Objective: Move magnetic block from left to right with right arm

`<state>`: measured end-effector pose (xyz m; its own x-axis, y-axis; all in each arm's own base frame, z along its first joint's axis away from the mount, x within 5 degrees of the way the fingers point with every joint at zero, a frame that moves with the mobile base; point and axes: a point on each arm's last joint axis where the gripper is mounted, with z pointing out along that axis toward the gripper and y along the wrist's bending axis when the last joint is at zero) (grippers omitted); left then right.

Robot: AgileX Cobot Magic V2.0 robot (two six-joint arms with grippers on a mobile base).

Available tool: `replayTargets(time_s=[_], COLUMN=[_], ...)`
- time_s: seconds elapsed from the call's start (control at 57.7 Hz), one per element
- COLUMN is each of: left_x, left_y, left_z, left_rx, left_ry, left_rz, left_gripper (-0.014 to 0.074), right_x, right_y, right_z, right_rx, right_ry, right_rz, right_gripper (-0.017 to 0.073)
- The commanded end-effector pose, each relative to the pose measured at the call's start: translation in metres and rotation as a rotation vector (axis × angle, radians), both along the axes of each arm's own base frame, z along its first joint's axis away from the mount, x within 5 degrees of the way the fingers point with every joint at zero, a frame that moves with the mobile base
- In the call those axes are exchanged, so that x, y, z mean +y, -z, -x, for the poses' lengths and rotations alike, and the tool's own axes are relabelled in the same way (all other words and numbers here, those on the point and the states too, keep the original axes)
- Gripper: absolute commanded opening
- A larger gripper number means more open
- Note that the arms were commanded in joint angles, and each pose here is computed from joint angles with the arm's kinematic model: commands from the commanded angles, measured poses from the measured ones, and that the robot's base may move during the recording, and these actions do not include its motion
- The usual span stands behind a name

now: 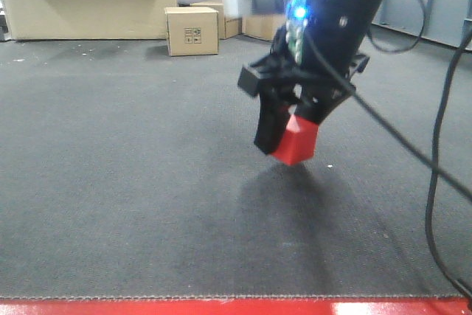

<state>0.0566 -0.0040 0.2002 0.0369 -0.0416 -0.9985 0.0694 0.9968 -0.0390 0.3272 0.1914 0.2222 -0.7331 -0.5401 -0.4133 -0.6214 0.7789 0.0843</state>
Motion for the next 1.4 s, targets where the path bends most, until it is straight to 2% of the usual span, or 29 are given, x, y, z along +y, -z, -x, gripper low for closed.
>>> replayTargets(time_s=[0.0, 0.087, 0.156, 0.243, 0.382, 0.416, 0.572, 0.642, 0.85, 0.954, 1.075, 1.249, 1.387], left_x=[0.001, 0.001, 0.001, 0.001, 0.001, 0.001, 0.001, 0.001, 0.001, 0.001, 0.001, 0.001, 0.001], left_y=[-0.005, -0.005, -0.005, -0.005, -0.005, -0.005, -0.005, -0.005, -0.005, -0.005, -0.005, -0.005, -0.005], left_z=[0.001, 0.001, 0.001, 0.001, 0.001, 0.001, 0.001, 0.001, 0.001, 0.001, 0.001, 0.001, 0.001], left_rx=[-0.083, -0.083, -0.083, -0.083, -0.083, -0.083, -0.083, -0.083, -0.083, -0.083, -0.083, -0.083, -0.083], left_ry=[-0.008, -0.008, -0.008, -0.008, -0.008, -0.008, -0.008, -0.008, -0.008, -0.008, -0.008, -0.008, -0.008], left_rz=[0.017, 0.017, 0.017, 0.017, 0.017, 0.017, 0.017, 0.017, 0.017, 0.017, 0.017, 0.017, 0.017], left_gripper=[-0.0126, -0.0126, -0.0126, -0.0126, -0.0126, -0.0126, -0.0126, -0.0126, -0.0126, -0.0126, -0.0126, -0.0126, -0.0126], right_x=[0.001, 0.001, 0.001, 0.001, 0.000, 0.000, -0.005, -0.011, -0.041, -0.056, -0.073, -0.096, -0.111], right_y=[-0.025, -0.025, -0.025, -0.024, -0.025, -0.027, -0.045, -0.060, -0.112, -0.134, -0.153, -0.149, -0.134], right_z=[-0.005, -0.005, -0.005, -0.005, -0.004, -0.004, 0.001, 0.006, 0.033, 0.053, 0.090, 0.139, 0.173], right_rx=[-0.105, -0.104, -0.100, -0.097, -0.092, -0.096, -0.140, -0.165, -0.226, -0.300, -0.431, -0.541, -0.591], right_ry=[0.003, 0.003, 0.002, 0.002, 0.004, 0.005, 0.010, 0.017, 0.064, 0.083, 0.101, 0.122, 0.144], right_rz=[-0.045, -0.045, -0.043, -0.042, -0.041, -0.043, -0.066, -0.081, -0.124, -0.162, -0.224, -0.276, -0.327], right_gripper=[0.0200, 0.0201, 0.0235, 0.0363, 0.0621, 0.0649, 0.0582, 0.0518, 0.0208, 0.0056, 0.0058, 0.0058, 0.0058])
